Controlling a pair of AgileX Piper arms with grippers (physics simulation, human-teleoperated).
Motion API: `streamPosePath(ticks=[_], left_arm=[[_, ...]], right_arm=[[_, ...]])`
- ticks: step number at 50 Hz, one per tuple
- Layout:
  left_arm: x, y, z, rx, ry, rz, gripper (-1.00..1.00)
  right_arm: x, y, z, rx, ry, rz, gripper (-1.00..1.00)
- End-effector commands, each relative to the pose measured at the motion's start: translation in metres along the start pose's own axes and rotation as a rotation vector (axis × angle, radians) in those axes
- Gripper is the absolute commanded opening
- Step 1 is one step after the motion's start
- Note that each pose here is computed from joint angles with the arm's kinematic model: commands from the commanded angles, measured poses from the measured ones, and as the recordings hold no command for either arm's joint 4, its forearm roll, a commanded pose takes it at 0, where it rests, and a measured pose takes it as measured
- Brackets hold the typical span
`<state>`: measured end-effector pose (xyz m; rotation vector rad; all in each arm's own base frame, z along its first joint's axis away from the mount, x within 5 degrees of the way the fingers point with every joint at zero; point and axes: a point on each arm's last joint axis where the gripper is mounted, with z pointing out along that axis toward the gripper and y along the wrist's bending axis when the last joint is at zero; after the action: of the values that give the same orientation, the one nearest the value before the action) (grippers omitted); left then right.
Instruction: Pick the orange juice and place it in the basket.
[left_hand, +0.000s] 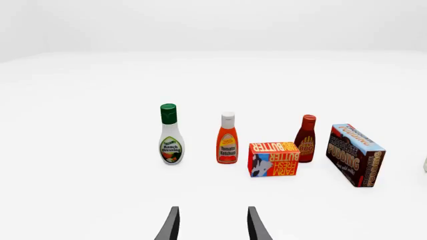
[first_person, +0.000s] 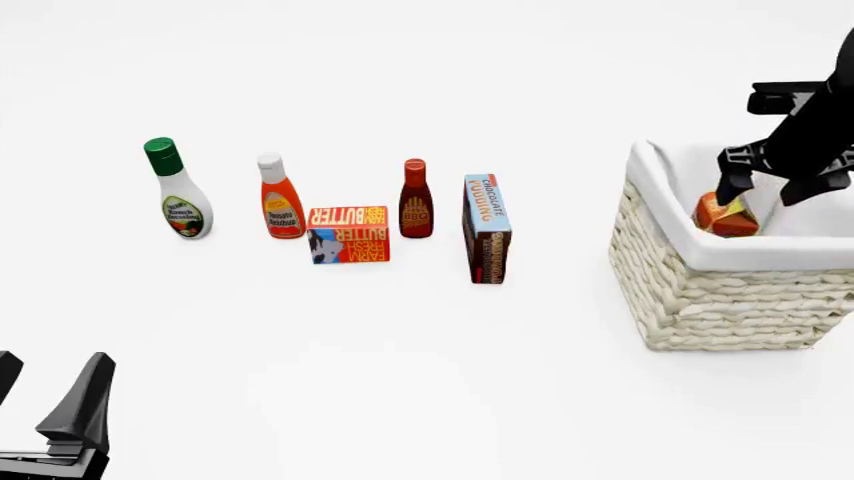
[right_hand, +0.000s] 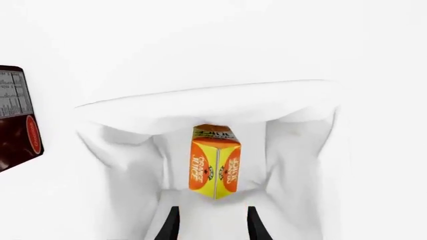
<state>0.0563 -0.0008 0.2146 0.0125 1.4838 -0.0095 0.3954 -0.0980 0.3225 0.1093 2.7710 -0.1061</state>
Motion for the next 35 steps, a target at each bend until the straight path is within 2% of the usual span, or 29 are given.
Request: streamPosePath(ticks=[1,13,23,24,35], left_arm=[[0.000,0.000,0.000,0.000,0.000,0.000,1.00],[0.000,0.000,0.000,0.000,0.000,0.000,1.00],[0.000,0.000,0.000,0.000,0.000,0.000,1.00],[0.000,0.000,0.000,0.000,0.000,0.000,1.00],[0.000,0.000,0.000,0.000,0.000,0.000,1.00]], right_arm=[[0.003,0.003,-0.006,-0.002,-0.007,-0.003,1.00],[0.015,0.004,-0.028,0.004,-0.033,-0.011,1.00],[0.036,-0.007,-0.057,0.028,-0.065,-0.014,1.00],[0.042,-0.016,-0.061,0.040,-0.067,-0.019,1.00],[0.065,-0.016,-0.092,0.062,-0.117,-0.030,1.00]])
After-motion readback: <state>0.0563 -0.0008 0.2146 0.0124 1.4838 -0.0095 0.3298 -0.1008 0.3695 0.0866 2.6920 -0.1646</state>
